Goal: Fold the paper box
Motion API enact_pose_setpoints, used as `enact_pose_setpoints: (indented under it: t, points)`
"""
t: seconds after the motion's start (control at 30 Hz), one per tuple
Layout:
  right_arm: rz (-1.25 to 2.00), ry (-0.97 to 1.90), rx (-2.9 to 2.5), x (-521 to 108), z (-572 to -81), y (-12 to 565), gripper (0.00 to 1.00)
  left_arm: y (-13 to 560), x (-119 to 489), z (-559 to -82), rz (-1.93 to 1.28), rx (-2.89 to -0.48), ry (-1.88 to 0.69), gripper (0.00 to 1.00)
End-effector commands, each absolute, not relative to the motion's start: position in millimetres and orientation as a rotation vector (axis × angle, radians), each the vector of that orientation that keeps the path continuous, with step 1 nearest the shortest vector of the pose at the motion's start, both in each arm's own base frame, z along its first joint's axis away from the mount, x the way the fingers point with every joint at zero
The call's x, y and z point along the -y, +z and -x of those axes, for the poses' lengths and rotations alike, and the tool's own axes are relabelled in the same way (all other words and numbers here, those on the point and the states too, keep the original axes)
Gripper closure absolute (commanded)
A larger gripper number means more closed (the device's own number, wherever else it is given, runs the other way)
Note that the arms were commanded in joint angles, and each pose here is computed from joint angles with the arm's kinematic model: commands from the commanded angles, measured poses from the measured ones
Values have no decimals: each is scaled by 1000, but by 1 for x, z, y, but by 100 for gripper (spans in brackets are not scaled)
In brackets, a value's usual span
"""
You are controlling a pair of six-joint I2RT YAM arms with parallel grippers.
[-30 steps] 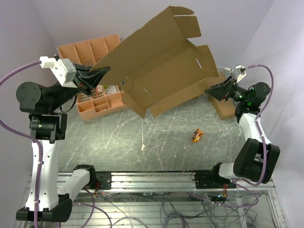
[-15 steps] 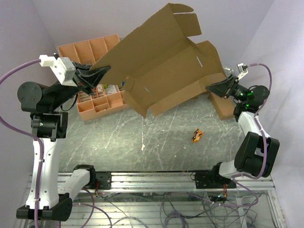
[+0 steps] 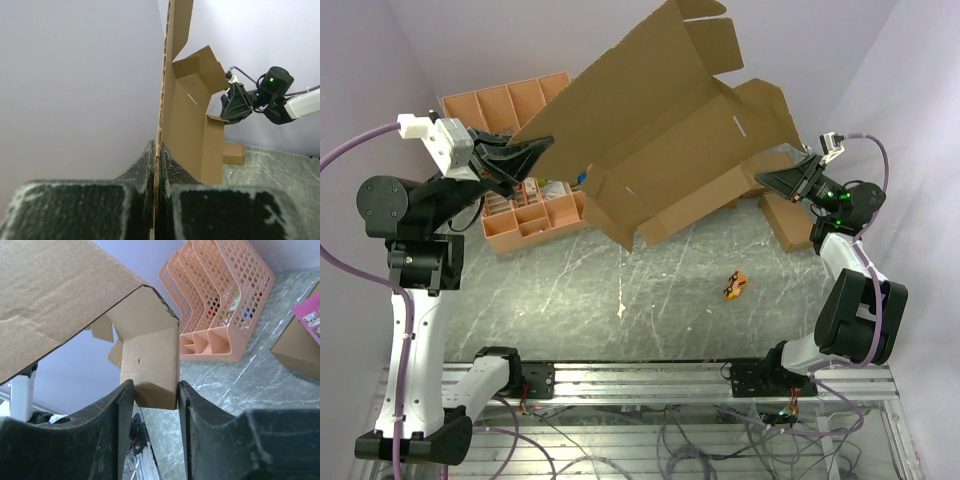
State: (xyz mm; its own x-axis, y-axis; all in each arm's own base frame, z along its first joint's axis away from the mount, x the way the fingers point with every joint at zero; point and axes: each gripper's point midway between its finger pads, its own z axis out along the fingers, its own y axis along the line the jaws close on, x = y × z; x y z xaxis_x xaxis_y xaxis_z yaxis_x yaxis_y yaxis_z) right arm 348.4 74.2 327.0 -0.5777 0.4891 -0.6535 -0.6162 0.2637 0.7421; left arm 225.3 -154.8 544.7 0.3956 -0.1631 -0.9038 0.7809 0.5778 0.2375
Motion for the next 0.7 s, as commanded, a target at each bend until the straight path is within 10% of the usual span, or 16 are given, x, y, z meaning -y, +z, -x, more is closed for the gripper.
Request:
enact_pose_setpoints:
  t: [0.0, 0.67]
  points:
    - [129, 1470, -1601, -73, -354, 330, 58, 560, 155, -215, -747, -923, -671, 93]
    - [202, 1432, -1600, -73, -359, 322, 100, 561, 156, -214, -748, -922, -686, 93]
